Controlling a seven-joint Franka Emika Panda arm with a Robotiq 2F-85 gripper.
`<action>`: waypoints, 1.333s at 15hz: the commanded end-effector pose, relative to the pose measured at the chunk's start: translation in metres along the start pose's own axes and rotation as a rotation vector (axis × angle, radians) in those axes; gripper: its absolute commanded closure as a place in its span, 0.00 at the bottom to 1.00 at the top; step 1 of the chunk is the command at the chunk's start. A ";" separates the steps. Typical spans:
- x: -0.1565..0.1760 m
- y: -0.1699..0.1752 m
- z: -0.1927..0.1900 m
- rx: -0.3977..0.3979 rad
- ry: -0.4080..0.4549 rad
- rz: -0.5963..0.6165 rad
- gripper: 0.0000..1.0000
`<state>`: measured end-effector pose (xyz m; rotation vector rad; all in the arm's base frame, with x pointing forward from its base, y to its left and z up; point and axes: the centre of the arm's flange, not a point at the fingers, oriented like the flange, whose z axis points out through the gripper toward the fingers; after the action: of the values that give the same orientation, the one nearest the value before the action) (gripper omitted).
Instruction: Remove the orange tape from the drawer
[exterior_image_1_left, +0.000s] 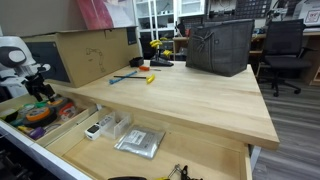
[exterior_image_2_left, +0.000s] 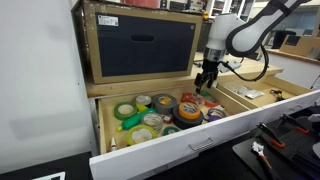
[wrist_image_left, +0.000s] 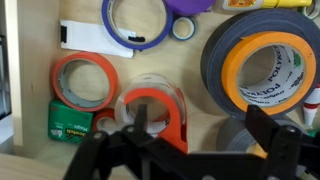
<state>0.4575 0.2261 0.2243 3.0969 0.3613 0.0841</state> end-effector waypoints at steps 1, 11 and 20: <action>0.005 0.000 0.018 0.047 0.026 -0.028 0.00; 0.027 -0.040 0.084 0.100 -0.058 -0.112 0.00; 0.020 -0.041 0.085 0.097 -0.062 -0.134 0.72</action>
<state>0.4720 0.2685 0.1348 3.1476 0.5647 -0.0398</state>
